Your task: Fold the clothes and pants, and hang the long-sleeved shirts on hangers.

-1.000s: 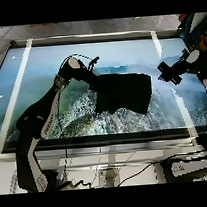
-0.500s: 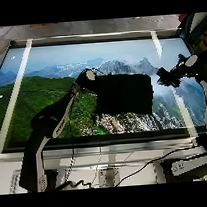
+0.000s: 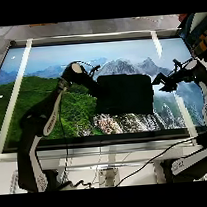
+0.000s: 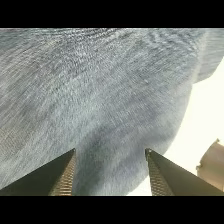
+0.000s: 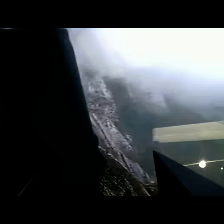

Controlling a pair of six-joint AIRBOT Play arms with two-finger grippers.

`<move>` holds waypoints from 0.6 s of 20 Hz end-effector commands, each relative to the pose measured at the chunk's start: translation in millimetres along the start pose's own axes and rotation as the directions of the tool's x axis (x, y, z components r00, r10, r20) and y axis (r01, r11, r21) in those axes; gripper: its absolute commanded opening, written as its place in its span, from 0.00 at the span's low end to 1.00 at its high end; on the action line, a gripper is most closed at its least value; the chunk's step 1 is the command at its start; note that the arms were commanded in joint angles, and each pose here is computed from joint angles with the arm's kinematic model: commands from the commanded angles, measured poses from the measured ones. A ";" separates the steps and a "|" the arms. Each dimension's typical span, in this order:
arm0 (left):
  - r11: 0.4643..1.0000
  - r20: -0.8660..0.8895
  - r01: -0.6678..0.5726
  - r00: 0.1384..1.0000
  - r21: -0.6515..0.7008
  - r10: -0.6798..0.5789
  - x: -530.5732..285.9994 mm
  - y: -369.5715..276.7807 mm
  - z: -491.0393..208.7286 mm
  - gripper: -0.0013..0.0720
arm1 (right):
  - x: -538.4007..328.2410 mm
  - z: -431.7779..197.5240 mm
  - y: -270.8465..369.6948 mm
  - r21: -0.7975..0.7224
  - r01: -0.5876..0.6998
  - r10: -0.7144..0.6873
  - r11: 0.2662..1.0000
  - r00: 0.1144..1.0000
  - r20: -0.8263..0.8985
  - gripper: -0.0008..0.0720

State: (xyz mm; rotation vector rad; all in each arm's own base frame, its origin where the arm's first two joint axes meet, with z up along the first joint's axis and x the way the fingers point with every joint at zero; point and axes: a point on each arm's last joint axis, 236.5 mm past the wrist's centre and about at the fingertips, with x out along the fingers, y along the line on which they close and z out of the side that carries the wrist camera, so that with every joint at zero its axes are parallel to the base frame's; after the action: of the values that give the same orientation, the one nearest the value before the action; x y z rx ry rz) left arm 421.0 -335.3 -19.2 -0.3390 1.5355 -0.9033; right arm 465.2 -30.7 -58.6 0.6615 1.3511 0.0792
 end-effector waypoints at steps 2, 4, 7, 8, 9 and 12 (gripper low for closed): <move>1.000 0.095 0.015 0.995 0.020 -0.017 -50.9 2.8 13.4 0.67 | 9.9 -14.8 25.2 -0.126 -0.242 0.231 0.962 0.968 -0.098 0.99; 0.998 0.127 0.046 0.991 0.032 -0.049 -65.5 -0.3 18.1 0.67 | 19.1 -15.5 22.6 -0.111 -0.254 0.242 0.961 0.964 -0.110 0.88; 0.997 0.153 0.066 0.986 0.034 -0.070 -77.7 2.4 22.1 0.67 | 31.4 -21.7 32.7 -0.114 -0.304 0.287 0.946 0.947 -0.145 0.56; 0.997 0.159 0.064 0.985 0.034 -0.069 -80.2 5.4 23.0 0.67 | 35.3 -23.8 36.1 -0.121 -0.311 0.292 0.943 0.944 -0.153 0.56; 0.997 0.164 0.063 0.984 0.033 -0.068 -82.6 7.8 23.7 0.67 | 40.0 -26.1 38.2 -0.121 -0.314 0.293 0.942 0.942 -0.163 0.56; 0.998 0.170 0.061 0.983 0.035 -0.066 -85.6 10.9 24.6 0.67 | 48.1 -18.2 43.8 -0.133 -0.297 0.281 0.946 0.951 -0.126 0.78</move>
State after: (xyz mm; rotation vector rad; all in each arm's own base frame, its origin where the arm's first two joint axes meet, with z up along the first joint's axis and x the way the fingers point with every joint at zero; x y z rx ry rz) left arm 460.3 -283.6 32.4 -0.4300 1.3742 -0.9197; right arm 465.2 24.6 -77.7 0.7359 1.3551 0.4470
